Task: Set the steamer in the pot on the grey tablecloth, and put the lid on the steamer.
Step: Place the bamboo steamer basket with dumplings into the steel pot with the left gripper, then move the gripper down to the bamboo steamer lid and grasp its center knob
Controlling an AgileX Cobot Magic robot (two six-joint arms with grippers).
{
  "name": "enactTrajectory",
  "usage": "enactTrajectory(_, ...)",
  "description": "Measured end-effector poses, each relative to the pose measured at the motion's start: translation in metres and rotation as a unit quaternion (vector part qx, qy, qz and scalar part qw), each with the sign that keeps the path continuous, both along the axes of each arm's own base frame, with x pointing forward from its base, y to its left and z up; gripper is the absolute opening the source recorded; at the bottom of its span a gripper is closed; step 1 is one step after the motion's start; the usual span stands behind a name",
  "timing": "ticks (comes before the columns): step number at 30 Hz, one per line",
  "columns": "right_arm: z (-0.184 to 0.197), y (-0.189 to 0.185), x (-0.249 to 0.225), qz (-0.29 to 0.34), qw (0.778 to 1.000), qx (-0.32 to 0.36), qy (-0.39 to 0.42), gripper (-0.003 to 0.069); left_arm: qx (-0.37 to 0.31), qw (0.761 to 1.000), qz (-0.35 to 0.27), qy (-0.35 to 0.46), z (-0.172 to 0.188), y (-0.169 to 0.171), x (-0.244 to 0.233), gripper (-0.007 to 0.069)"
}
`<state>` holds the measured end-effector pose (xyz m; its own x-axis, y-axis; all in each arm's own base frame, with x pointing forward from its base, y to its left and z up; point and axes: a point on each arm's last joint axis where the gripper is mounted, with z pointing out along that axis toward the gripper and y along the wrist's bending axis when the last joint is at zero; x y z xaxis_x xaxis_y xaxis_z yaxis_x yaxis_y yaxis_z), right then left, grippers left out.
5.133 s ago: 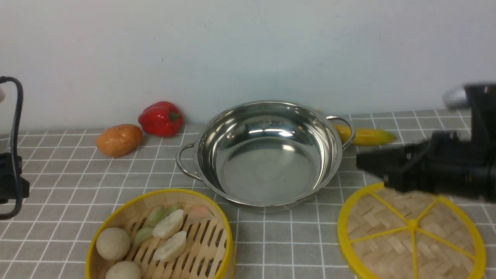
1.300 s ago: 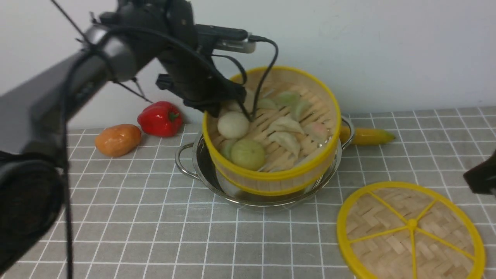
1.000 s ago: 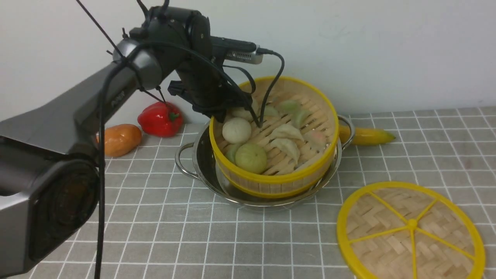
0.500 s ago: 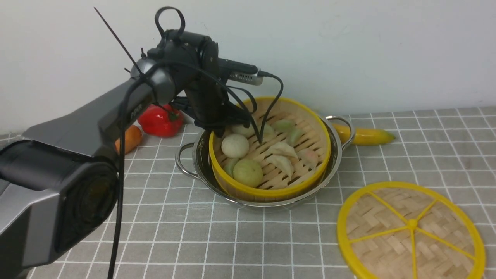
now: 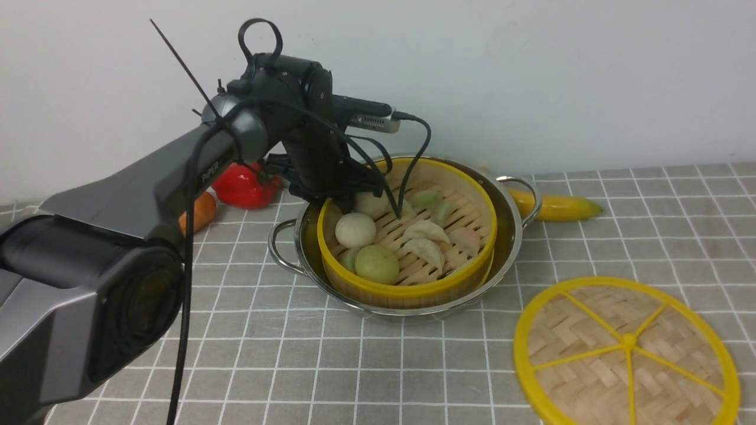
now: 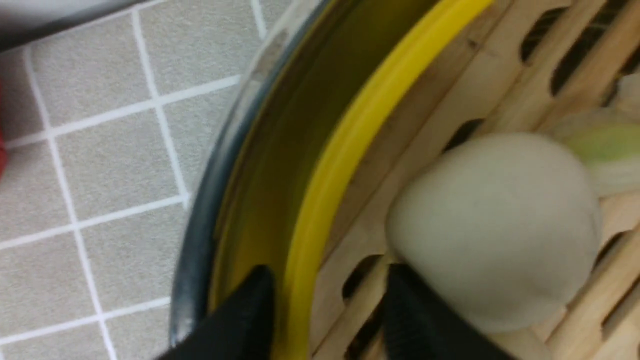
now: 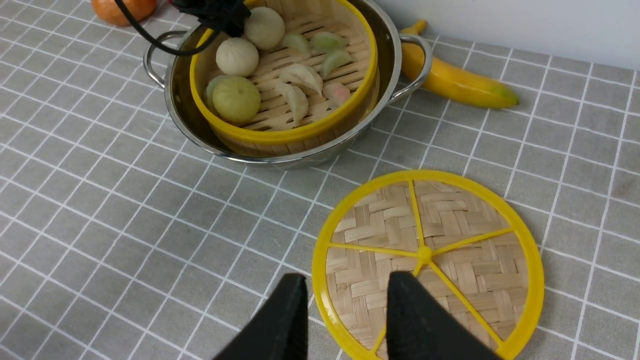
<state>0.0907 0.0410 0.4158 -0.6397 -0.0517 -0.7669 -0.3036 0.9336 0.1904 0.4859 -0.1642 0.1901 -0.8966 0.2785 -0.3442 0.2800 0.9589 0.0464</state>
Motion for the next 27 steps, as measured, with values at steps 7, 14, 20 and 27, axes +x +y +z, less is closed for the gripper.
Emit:
enactTrajectory(7, -0.005, -0.002, 0.015, -0.016, 0.999, -0.04, 0.012, 0.0242, 0.004, 0.999, 0.018, -0.04, 0.067, 0.007, -0.008, 0.0568)
enactTrajectory(14, -0.031, 0.018, 0.063, 0.016, 0.993, -0.073, 0.097, 0.0242, -0.021, 0.989, 0.016, -0.146, 0.176, 0.021, -0.046, 0.051)
enactTrajectory(20, -0.057, 0.029, 0.097, 0.024, 0.982, -0.096, 0.159, 0.0242, -0.035, 0.977, 0.004, -0.212, 0.245, 0.038, -0.094, 0.027)
enactTrajectory(27, -0.088, 0.035, 0.138, 0.004, 0.973, -0.137, 0.186, 0.0242, -0.05, 0.956, -0.009, -0.29, 0.321, 0.076, -0.203, -0.0022)
